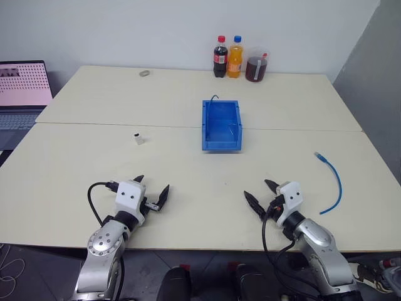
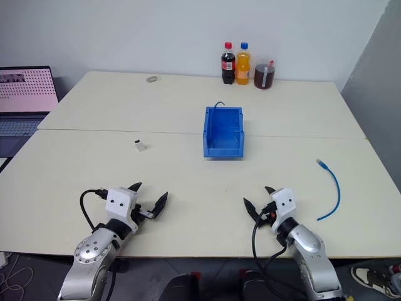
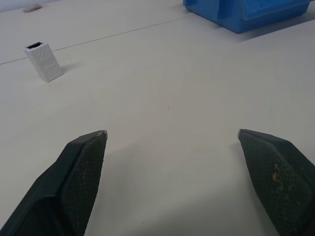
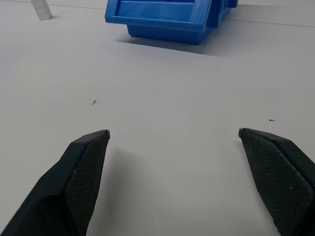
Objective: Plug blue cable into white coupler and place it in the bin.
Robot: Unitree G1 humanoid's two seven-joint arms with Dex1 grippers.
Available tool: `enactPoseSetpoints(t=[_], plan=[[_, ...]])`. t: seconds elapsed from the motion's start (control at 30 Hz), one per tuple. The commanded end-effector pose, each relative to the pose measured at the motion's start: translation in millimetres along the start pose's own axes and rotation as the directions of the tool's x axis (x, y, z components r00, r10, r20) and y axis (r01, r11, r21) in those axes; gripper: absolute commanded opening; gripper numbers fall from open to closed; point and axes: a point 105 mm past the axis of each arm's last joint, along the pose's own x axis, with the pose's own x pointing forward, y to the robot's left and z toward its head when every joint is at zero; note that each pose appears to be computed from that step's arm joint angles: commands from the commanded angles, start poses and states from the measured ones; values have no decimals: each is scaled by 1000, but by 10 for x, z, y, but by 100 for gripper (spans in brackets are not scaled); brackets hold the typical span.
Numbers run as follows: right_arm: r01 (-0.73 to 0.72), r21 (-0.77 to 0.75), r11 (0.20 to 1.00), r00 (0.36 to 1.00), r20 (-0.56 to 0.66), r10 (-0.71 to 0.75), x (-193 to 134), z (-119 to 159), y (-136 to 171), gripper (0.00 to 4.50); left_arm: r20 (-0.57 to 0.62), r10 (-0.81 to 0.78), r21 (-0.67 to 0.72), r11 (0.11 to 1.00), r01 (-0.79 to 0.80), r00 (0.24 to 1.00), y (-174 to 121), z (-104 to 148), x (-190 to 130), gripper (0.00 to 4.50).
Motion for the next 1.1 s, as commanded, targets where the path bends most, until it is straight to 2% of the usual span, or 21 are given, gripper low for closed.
enactPoseSetpoints(t=[0.03,0.3,0.53,0.73,1.0,1.1], plan=[[-12,-16,1000,999,48,13,-4,131,47,447,70,-23,22,1000,22,997,-13,199,-11,450],[-14,-15,1000,999,47,15,-3,126,60,447,25,-36,47,998,35,999,-14,154,-57,450],[-20,-8,1000,999,47,20,-1,124,88,447,68,-106,43,994,103,992,-54,219,-126,450],[-13,-10,1000,999,52,14,-4,131,89,447,92,-278,46,960,275,956,-114,285,-221,450],[47,-37,998,994,103,-43,-61,307,-46,447,145,-397,67,918,391,906,-124,576,-43,450],[130,-56,990,984,126,-122,-165,448,-279,447,130,-510,83,860,504,850,-271,720,56,450]])
